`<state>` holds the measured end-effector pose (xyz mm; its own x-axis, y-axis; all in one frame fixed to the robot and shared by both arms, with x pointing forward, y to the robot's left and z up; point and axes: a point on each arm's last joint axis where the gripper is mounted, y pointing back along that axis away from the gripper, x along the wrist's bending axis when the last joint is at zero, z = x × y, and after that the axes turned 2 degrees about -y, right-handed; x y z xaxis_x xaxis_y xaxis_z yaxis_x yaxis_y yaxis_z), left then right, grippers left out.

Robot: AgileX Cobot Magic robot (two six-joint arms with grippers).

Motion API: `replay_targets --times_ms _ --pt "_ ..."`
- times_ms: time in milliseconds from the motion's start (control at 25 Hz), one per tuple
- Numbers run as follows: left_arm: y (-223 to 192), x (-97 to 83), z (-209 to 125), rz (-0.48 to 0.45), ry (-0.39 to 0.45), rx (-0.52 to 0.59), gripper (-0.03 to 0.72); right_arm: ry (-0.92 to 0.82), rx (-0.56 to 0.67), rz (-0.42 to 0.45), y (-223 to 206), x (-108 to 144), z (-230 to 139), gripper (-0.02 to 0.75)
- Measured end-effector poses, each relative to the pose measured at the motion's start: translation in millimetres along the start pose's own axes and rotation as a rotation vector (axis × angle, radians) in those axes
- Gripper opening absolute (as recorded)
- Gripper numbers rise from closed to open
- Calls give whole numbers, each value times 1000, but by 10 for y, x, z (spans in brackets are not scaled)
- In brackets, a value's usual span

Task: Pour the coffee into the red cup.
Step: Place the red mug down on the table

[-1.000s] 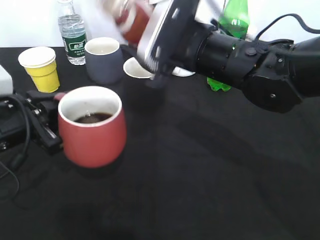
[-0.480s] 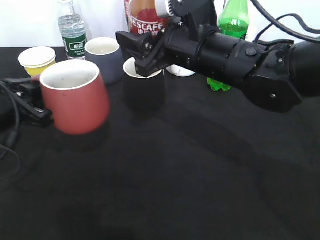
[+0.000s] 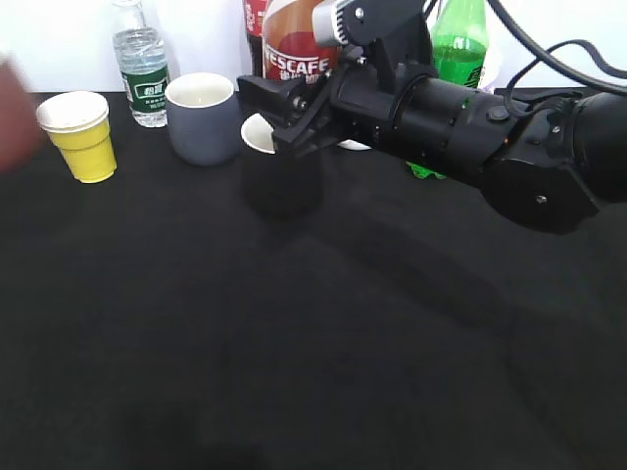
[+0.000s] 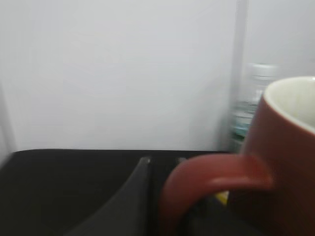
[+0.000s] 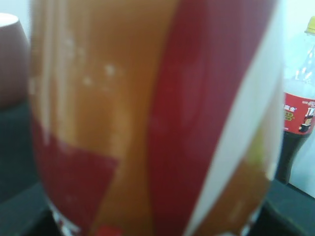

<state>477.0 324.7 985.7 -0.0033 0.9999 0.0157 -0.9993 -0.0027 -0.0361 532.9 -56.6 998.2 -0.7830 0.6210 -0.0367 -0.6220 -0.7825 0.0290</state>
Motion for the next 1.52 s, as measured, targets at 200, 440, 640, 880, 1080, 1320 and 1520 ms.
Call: replay_targets --times_ms 200,440,640,880,1080,1320,1520 --pt "-239 488 -2 171 -7 7 103 2 0 0 0 0 0 535" --pt "-890 775 -257 177 -5 51 108 1 0 -1 0 -1 0 535" --pt "-1531 764 -527 84 -25 76 112 0 0 -2 0 -1 0 535" --pt "-2161 636 -804 23 -11 77 115 -1 -1 -2 0 -2 1 535" --pt "-2329 495 -1025 -10 20 96 117 -2 0 -5 0 -4 0 535" --pt "-2343 469 -1020 -32 29 98 222 -2 0 -5 0 -4 0 535" --pt "-2341 472 -1033 -28 28 125 257 -2 0 -5 0 -4 0 535"
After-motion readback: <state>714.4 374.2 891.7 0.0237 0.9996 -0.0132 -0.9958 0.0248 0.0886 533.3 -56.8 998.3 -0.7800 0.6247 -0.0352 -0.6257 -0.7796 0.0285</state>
